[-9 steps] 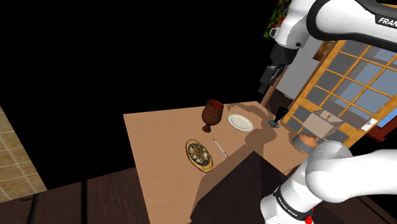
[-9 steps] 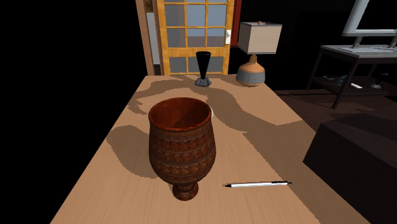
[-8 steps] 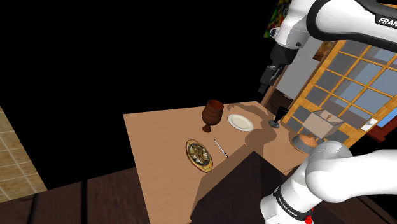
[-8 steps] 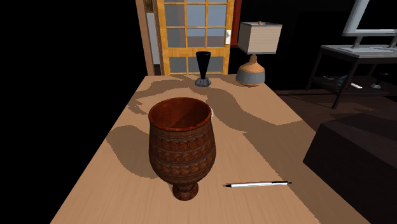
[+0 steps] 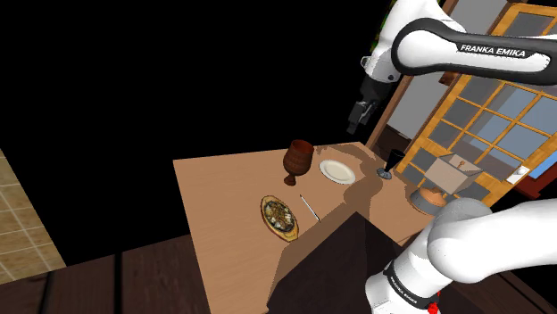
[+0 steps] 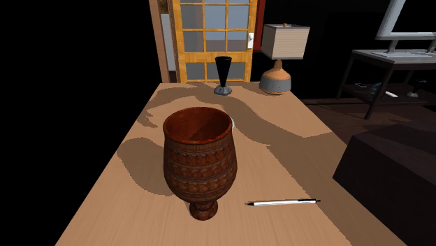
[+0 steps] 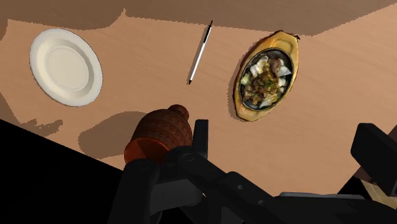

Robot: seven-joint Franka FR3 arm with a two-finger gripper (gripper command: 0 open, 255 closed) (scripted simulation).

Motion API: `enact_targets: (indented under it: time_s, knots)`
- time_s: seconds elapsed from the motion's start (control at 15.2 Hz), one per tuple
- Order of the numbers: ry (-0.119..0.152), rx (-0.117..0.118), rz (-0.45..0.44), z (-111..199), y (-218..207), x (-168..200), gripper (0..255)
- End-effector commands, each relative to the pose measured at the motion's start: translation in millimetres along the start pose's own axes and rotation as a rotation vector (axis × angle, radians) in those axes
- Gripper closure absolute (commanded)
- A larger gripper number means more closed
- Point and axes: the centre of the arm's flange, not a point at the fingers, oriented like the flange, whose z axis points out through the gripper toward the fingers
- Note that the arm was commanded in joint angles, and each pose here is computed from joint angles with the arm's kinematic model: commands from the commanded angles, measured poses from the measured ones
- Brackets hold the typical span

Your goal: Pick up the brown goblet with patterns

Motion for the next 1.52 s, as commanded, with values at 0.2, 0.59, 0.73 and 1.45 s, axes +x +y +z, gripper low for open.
enact_targets:
  time_s: [0.2,0.59,0.73,1.45]
  knots:
    - [0.003,0.004,0.001,46,31,34,0]
    - [0.006,0.009,0.003,99,73,76,0]
    - [0.007,0.011,0.004,117,87,90,0]
    - [0.011,0.021,0.008,214,164,166,0]
